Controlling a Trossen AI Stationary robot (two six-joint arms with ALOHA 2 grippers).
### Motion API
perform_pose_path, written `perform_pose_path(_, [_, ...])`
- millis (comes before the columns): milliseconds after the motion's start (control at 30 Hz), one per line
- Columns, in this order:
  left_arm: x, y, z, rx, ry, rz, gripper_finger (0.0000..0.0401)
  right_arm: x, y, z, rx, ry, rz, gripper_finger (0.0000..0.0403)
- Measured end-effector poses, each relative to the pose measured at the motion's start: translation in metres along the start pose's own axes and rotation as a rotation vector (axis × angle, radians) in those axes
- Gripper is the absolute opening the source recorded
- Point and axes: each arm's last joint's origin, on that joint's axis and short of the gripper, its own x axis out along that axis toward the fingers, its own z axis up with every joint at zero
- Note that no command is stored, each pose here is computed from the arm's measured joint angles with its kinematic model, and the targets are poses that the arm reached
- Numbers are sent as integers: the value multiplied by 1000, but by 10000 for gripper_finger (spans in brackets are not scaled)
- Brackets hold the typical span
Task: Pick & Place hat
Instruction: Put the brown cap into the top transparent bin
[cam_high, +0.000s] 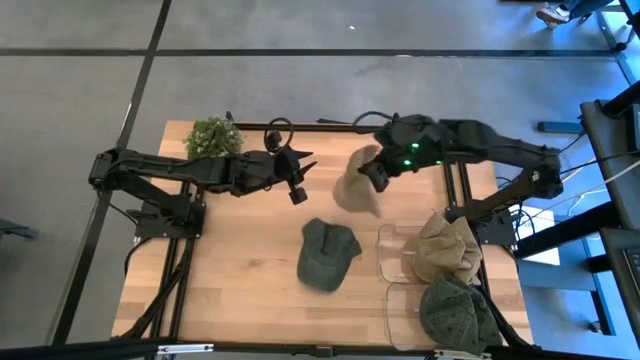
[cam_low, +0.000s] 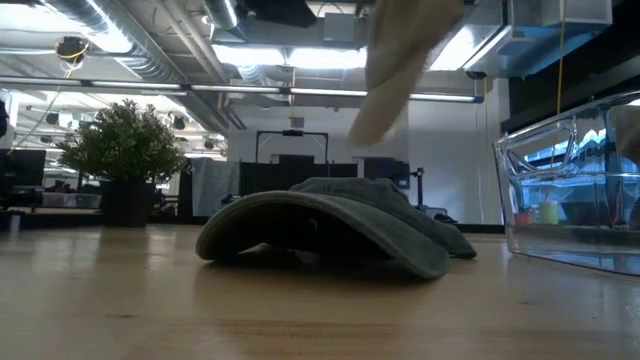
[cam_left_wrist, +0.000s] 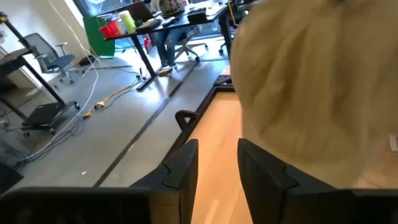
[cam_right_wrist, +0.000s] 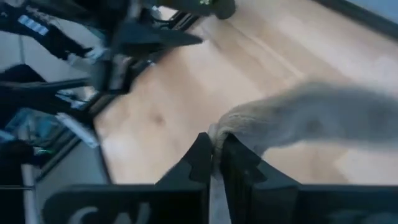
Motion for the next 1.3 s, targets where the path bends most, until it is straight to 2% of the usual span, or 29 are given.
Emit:
perform_pose_path(267, [4,4,-2,-11,14,-2,105,-64,27,-15,138,123,17,22])
perform_pose_path(500, [6,6,-2,-15,14,-24,109,-84,38,-47,301,265,-73,22])
perform_pose_path(700, [6,5,-2,-15,13,-36,105,-80,46,-78,366,376,-171,22])
perform_pose_path(867, [6,6,-3,-15,14,-34,106,-66,48,-101,357,429,-245,22])
perform_pose_path(1133, [9,11,-3,-21,18,-24,108,-30,35,-142,379,537,-446,31])
perform_pose_path(1300, [10,12,-3,-25,15,-19,105,-18,27,-154,363,561,-519,28])
